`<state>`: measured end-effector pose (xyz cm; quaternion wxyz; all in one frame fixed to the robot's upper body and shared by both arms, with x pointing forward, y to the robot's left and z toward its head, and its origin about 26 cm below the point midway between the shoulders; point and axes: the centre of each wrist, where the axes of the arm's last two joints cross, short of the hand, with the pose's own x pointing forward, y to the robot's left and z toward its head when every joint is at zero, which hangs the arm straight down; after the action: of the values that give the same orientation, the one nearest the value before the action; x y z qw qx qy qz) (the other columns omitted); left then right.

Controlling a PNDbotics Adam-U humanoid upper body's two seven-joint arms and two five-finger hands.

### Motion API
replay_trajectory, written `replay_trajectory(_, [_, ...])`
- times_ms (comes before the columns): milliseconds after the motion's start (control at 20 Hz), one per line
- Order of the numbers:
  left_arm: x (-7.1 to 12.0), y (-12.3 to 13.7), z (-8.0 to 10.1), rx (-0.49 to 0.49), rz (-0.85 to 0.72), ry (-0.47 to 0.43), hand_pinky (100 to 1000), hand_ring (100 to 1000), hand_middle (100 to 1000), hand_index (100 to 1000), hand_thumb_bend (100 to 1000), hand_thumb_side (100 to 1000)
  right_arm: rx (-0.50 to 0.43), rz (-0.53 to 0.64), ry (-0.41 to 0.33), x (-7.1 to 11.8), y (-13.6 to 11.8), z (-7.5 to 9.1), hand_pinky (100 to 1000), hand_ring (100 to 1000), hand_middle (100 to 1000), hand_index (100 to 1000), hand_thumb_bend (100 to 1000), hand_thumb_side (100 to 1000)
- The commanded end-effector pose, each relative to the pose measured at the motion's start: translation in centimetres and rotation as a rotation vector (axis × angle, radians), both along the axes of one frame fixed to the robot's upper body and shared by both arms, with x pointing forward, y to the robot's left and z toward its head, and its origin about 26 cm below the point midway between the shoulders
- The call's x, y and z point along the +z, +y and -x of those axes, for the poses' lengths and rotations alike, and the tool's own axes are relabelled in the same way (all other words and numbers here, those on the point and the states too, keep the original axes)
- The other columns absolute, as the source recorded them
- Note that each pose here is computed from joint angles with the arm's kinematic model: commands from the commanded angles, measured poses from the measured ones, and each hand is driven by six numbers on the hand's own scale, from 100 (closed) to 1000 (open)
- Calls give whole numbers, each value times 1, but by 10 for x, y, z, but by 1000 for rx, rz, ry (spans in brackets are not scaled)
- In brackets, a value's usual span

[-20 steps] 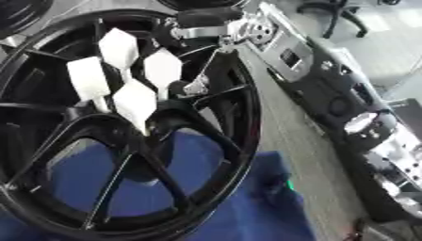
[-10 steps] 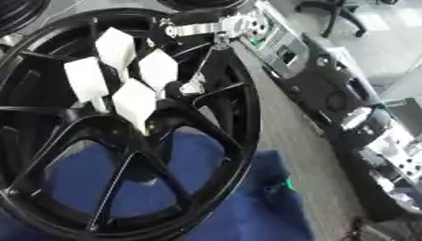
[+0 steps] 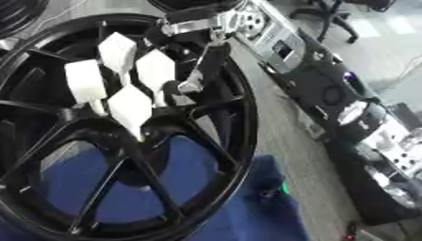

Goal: Pull the pin out of the wheel hub.

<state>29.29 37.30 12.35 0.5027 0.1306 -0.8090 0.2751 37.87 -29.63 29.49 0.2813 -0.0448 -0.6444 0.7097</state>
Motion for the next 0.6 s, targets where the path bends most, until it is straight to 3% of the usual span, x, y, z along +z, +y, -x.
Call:
replay_trajectory(50, [12,3,1,6,-37,-26,810,630,695,779,279,828,-28,7,-37,21,-13,5,726,507,233,437,100,142])
replay_trajectory(600, [11,5,3,15,-43,-22,810,627,694,779,278,828,-53,-127,-69,50,-27,22,727,497,224,429,100,114])
